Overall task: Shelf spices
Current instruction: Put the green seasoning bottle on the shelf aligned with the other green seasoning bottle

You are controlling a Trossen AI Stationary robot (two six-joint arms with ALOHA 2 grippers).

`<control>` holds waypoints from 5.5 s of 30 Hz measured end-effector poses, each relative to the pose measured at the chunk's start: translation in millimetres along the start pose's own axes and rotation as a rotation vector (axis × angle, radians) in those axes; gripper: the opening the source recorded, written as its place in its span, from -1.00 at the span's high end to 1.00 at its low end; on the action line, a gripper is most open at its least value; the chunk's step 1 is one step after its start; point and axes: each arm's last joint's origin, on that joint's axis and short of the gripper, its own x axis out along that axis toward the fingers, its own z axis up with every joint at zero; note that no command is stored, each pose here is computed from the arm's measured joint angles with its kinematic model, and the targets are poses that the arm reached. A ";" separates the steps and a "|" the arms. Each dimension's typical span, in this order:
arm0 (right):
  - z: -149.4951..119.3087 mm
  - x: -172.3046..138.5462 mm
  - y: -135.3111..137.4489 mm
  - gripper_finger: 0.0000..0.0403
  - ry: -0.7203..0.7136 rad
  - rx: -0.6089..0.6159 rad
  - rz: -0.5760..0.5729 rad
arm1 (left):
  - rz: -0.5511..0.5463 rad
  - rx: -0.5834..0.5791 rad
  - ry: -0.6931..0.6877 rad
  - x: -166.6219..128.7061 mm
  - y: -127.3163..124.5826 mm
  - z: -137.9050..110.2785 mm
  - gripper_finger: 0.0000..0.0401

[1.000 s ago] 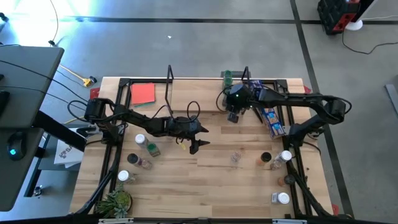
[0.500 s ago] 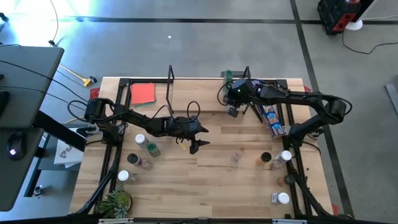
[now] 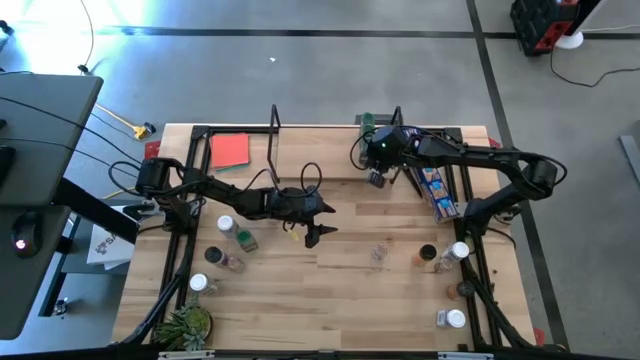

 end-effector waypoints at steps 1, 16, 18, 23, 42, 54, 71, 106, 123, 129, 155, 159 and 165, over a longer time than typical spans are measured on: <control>-0.1 0.0 -0.2 0.73 0.001 0.000 -0.001 | 0.000 0.000 0.000 0.0 0.0 0.1 -0.43; -1.2 -1.4 -1.3 0.73 0.019 0.002 -0.042 | 0.000 0.000 0.000 0.0 0.0 0.1 -0.43; -1.3 -4.5 -1.4 0.73 0.016 0.005 -0.042 | 0.000 0.000 0.000 0.0 0.0 0.1 -0.43; 0.6 -24.5 -1.7 0.73 -0.035 0.034 -0.047 | -0.004 0.008 0.014 -2.4 -0.2 0.9 -0.43; 37.0 -43.4 92.0 0.73 -0.400 -0.136 0.193 | 0.150 0.120 0.512 -153.7 0.7 17.9 -0.43; 37.9 -26.1 99.4 0.73 -0.387 -0.191 0.186 | 0.338 -0.219 0.823 -227.4 4.5 19.4 -0.43; 40.1 -28.1 102.2 0.73 -0.417 -0.206 0.187 | 0.351 -0.153 0.777 -196.9 -60.7 2.0 -0.43; 30.2 -47.6 150.2 0.73 -0.429 -0.311 0.321 | 0.403 -0.236 0.832 -140.9 -22.0 -32.2 -0.15; 21.6 -54.0 163.1 0.73 -0.385 -0.336 0.289 | 0.130 -0.426 0.628 -94.4 -31.5 -24.5 0.68; 18.2 -56.9 164.5 0.73 -0.344 -0.248 0.337 | -0.013 -0.394 0.377 -91.9 -41.6 9.3 0.76; -7.1 -80.8 248.9 -0.20 -0.408 -0.213 0.601 | -0.369 0.578 0.431 -41.9 -97.1 -21.8 -0.48; -7.2 -81.8 248.1 -0.21 -0.396 -0.189 0.608 | -0.342 0.588 0.491 -29.7 -96.9 -25.3 -0.51; -10.2 -80.4 247.8 -0.21 -0.358 -0.193 0.614 | -0.324 0.557 0.604 -18.3 -93.9 -41.3 -0.50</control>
